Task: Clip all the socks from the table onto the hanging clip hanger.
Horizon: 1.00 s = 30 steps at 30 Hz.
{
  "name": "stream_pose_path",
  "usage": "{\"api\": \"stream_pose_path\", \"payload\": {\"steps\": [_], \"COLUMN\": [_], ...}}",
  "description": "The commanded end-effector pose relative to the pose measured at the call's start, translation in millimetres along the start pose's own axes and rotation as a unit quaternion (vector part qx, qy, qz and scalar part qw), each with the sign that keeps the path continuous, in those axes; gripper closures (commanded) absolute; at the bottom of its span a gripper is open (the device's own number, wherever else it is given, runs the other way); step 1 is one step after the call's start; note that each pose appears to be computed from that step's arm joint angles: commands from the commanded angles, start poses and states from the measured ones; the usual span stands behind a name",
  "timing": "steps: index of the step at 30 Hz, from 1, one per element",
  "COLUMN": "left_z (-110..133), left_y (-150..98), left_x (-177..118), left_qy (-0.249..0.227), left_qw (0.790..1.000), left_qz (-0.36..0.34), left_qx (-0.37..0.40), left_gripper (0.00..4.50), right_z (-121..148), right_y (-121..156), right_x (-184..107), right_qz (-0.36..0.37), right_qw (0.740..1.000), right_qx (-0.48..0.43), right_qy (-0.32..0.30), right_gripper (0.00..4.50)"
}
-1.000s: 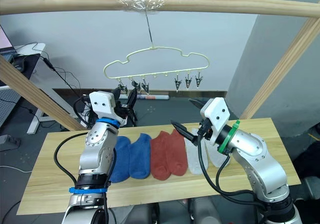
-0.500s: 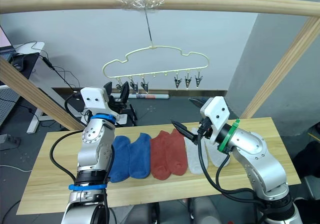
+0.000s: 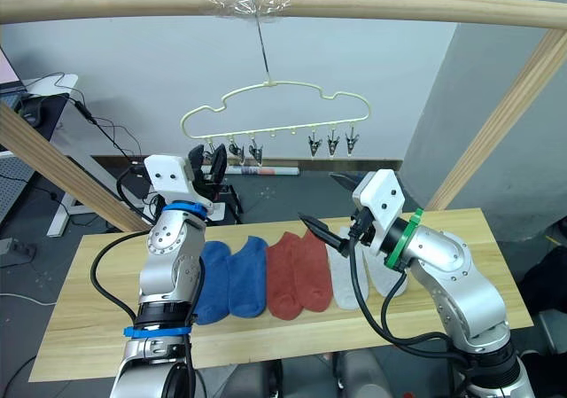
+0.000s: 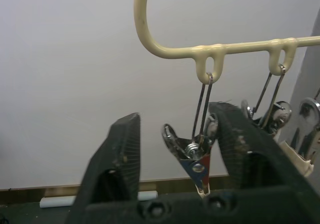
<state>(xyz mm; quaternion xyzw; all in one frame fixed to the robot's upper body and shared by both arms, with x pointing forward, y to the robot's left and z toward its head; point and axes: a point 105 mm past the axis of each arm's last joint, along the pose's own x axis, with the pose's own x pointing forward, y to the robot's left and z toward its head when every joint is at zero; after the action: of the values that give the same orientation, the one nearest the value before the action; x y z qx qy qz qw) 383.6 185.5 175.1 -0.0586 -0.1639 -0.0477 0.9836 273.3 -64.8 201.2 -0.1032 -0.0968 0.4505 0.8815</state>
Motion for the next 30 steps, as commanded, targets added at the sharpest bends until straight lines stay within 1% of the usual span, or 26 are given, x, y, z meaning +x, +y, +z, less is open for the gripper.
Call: {"api": "stream_pose_path", "payload": {"steps": [1,3,5,7,9,12,15,17,19,22,28,30], "left_z": [14,15,16,19,20,24,28,29,30,33,36,36], "left_y": [-7,-7,-7,-6,-5,-2,-1,0,2,4,4,1], "left_x": [5,5,4,3,2,0,-2,-3,-5,-5,-7,-8], "left_qy": [-0.027,-0.027,-0.029,-0.031,-0.031,-0.031,-0.028,-0.023,-0.018,-0.011,0.007,0.015], "left_qw": [1.0,1.0,0.999,0.999,0.999,0.999,0.998,0.998,0.998,0.998,0.997,0.996], "left_qz": [-0.013,-0.013,-0.013,-0.012,-0.01,-0.011,-0.019,-0.023,-0.027,-0.035,-0.058,-0.073], "left_qx": [0.003,0.004,0.007,0.012,0.018,0.032,0.047,0.051,0.054,0.057,0.056,0.053], "left_gripper": [3.49,3.95,4.21,4.37,4.37,4.37,4.37,4.37,4.37,4.37,4.37,4.37], "right_z": [12,12,11,5,-9,-53,-96,-122,-142,-164,-188,-201], "right_y": [2,1,0,-3,-10,-31,-49,-57,-64,-70,-82,-85], "right_x": [0,0,-1,-4,-10,-32,-54,-66,-73,-73,-54,-50], "right_qz": [0.008,0.007,0.005,-0.004,-0.03,-0.105,-0.184,-0.231,-0.264,-0.288,-0.298,-0.306], "right_qw": [1.0,1.0,1.0,1.0,0.999,0.99,0.968,0.951,0.937,0.927,0.925,0.918], "right_qx": [-0.01,-0.011,-0.012,-0.012,-0.007,-0.003,-0.006,0.0,0.007,0.027,0.062,0.085], "right_qy": [-0.027,-0.026,-0.024,-0.012,0.015,0.097,0.171,0.207,0.228,0.237,0.23,0.237], "right_gripper": [0.0,0.0,0.0,0.0,0.0,0.0,0.0,0.0,0.0,0.0,0.0,0.0]}}
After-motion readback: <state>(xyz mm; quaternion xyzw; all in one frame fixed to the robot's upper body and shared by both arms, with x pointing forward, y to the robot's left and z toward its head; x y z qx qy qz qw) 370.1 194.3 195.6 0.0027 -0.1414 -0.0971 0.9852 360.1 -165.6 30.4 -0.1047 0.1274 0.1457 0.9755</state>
